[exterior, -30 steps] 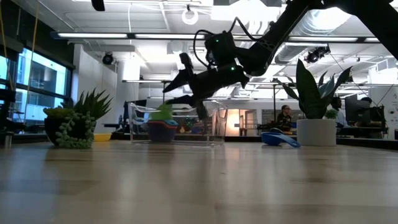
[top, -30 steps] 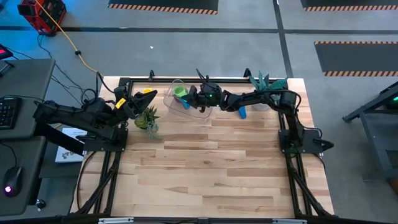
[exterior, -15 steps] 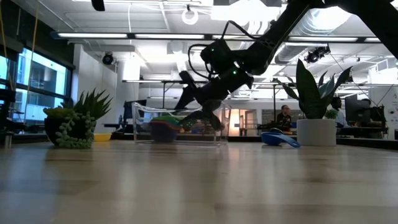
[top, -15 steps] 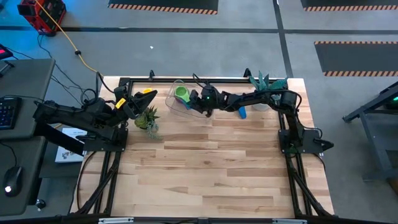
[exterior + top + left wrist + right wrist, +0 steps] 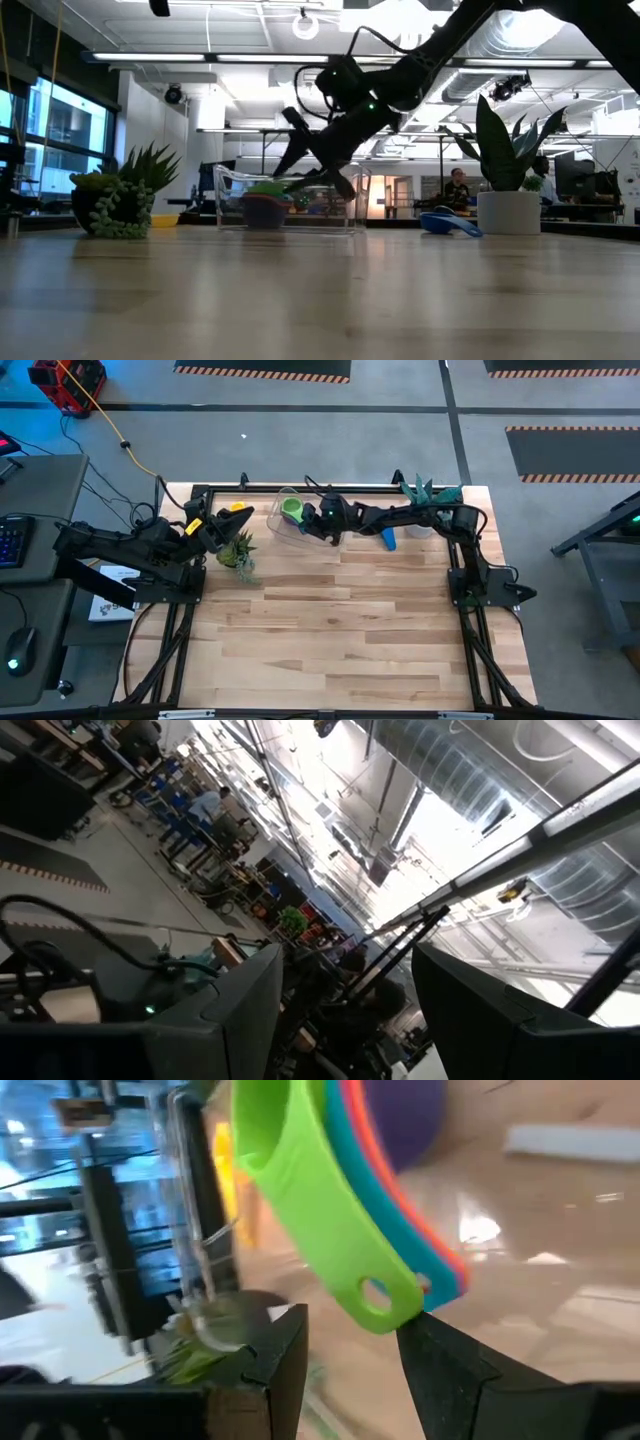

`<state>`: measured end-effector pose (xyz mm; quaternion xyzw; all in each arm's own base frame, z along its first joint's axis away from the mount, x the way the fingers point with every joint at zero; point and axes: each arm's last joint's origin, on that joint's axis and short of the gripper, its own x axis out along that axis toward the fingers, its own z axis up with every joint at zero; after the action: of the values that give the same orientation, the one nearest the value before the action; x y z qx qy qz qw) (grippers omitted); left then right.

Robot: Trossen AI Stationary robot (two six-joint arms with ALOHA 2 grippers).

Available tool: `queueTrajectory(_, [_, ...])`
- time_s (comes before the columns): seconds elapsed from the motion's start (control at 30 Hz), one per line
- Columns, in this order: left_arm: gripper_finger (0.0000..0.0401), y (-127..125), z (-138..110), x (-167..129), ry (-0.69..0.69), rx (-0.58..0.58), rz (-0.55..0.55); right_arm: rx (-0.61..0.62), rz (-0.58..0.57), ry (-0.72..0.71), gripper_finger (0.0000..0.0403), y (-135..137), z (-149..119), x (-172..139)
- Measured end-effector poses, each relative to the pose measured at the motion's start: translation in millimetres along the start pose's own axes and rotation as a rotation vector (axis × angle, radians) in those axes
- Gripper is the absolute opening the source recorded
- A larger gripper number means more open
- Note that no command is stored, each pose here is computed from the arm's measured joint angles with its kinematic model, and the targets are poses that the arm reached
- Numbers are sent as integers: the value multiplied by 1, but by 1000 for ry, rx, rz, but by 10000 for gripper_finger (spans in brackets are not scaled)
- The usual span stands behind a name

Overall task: Nest measuring cups in basket
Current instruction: Stack the green measuring cup on top of the light blue measuring cup on the transparent bin

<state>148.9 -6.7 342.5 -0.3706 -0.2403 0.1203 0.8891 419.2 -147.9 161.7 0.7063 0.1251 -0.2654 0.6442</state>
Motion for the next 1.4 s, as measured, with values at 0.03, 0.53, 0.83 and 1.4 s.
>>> queueTrajectory(0.03, [215, 0, 0, 0, 4, 0, -5, -5, -6, -3, 144, 1, 0, 0])
queueTrajectory(0.53, [215, 0, 0, 0, 6, 0, -9, -77, 31, -80, 145, 14, -6, 0])
queueTrajectory(0.83, [215, 0, 0, 0, 6, 0, -9, -87, -6, -68, 167, 11, -12, 1])
queueTrajectory(1.4, [215, -1, 0, 0, 17, 0, -23, -51, -3, -26, 297, 11, -14, 1])
